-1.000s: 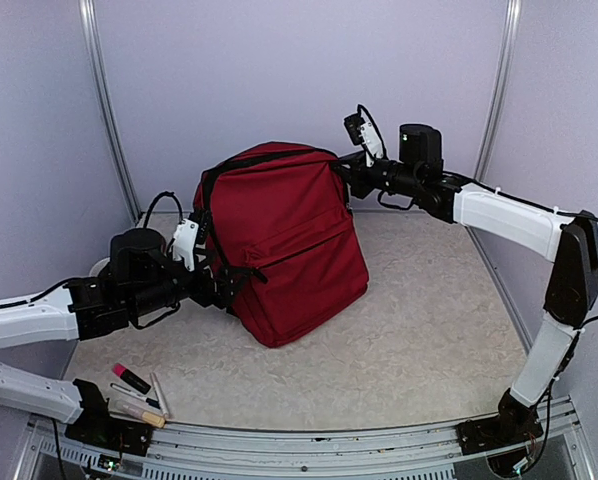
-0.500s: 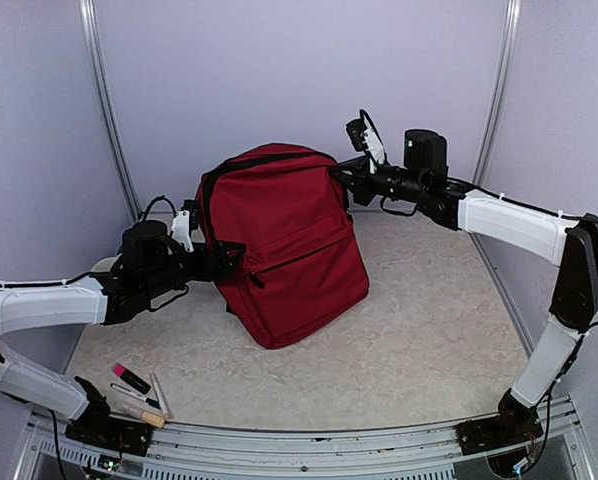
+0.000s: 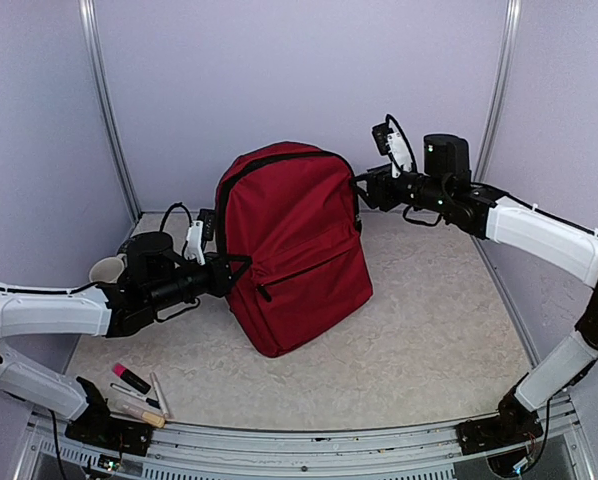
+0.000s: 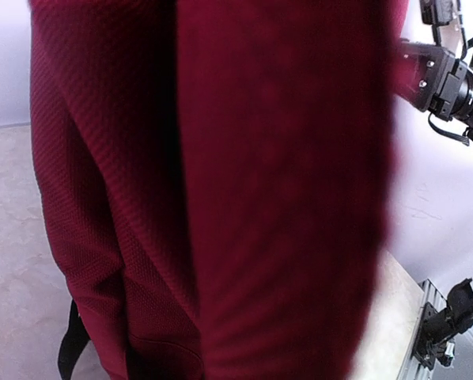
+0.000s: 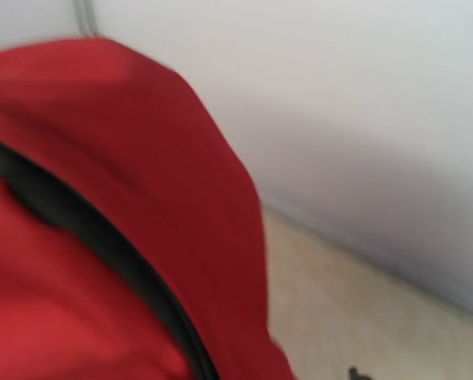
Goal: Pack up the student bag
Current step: Pass from the right arm to the left
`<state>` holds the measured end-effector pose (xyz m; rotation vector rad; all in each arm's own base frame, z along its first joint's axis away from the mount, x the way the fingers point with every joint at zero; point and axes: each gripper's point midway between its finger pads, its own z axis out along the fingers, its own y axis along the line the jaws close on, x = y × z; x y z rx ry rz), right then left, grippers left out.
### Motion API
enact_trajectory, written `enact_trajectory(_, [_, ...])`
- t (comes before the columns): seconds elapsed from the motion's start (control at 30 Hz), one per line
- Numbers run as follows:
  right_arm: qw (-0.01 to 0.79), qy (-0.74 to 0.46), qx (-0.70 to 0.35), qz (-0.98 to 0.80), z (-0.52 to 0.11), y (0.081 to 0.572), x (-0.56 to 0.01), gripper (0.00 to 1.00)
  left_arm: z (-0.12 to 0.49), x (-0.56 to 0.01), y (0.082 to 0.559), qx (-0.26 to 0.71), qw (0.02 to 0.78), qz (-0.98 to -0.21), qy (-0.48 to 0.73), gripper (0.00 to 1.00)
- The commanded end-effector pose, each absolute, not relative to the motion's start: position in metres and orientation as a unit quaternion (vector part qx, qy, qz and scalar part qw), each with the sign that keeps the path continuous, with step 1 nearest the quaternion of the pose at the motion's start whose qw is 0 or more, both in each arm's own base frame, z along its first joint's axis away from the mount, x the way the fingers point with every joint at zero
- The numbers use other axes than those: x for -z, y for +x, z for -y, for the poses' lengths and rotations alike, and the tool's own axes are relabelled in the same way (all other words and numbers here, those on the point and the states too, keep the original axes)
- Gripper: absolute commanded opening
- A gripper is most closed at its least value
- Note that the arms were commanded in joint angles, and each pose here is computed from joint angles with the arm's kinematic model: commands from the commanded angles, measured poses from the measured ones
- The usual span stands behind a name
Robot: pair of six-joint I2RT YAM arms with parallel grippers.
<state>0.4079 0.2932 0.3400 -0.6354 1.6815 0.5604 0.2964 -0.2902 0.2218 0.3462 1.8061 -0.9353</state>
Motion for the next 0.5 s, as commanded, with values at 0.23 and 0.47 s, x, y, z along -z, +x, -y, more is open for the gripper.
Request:
enact_trajectory(0.23, [0.542, -0.246, -0.364, -0.716, -0.319, 0.249, -0.287, 0.52, 0.304, -0.246, 0.278, 0.401, 0.537, -0.726, 0.152, 0.00])
enact_trajectory(0.47, [0.480, -0.352, -0.402, -0.695, -0.419, 0.195, -0.235, 0.44, 0.313, -0.249, 0.276, 0.398, 0.540, -0.725, 0.157, 0.00])
